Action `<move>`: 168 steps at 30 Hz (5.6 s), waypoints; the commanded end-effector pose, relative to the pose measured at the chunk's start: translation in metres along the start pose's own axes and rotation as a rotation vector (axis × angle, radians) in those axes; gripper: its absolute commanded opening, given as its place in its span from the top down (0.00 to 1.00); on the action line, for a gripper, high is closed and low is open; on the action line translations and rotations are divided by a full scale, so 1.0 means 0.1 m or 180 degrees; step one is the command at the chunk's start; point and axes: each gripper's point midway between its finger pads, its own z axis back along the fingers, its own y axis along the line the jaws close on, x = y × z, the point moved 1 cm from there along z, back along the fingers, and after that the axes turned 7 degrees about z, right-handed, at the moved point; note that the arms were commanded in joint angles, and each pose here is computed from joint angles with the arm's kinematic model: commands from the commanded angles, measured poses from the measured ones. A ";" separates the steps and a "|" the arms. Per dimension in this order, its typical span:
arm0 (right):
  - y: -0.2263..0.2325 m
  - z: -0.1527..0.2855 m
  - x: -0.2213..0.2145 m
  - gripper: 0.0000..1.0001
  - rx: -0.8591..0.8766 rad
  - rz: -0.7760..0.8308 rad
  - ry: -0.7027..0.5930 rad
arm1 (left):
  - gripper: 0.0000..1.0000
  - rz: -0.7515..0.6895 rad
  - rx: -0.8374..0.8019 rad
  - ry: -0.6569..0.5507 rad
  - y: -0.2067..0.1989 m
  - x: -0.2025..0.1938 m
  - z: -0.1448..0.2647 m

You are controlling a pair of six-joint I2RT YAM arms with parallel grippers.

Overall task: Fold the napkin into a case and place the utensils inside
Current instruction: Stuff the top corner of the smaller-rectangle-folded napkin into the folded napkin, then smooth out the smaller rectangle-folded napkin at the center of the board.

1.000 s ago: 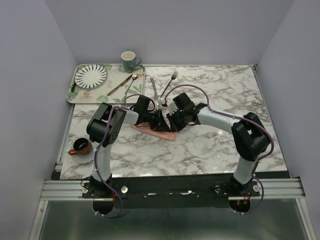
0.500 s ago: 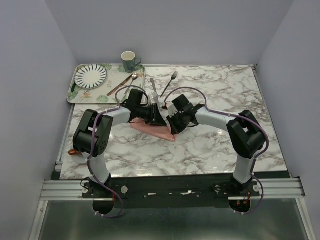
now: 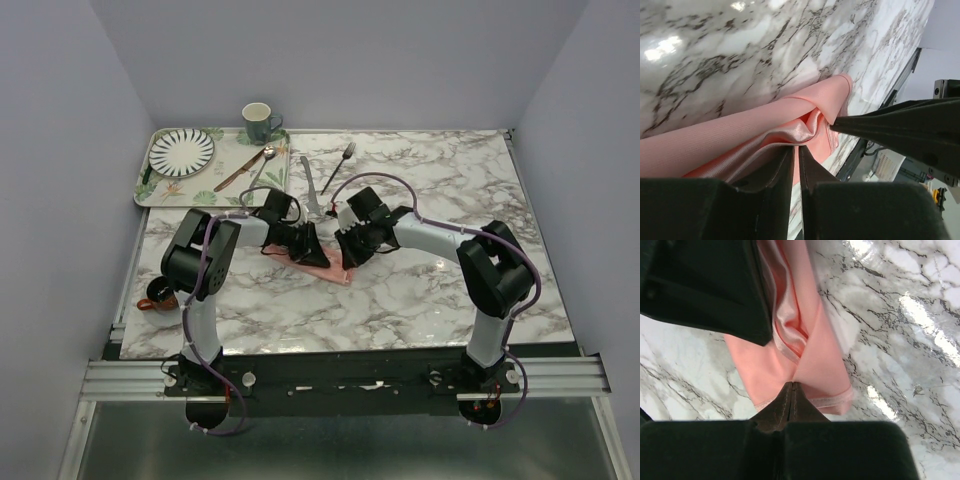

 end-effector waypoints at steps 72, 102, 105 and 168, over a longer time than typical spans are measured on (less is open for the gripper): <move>-0.18 -0.54 0.54 0.99 0.0960 -0.0118 -0.0059 | 0.81 -0.0311 0.0231 0.0033 0.30 0.03 0.19; 0.05 -0.33 0.60 0.74 0.1352 -0.0173 0.0012 | 0.53 -0.4819 0.0143 0.0405 -0.15 -0.05 0.69; 0.06 -0.37 0.55 0.75 0.1403 -0.0201 0.0073 | 0.52 -0.4911 0.0163 0.0534 -0.11 -0.04 0.58; -0.03 -0.12 0.45 0.60 0.1500 -0.0172 0.0246 | 0.96 -0.4950 0.0917 0.1118 0.23 0.02 0.11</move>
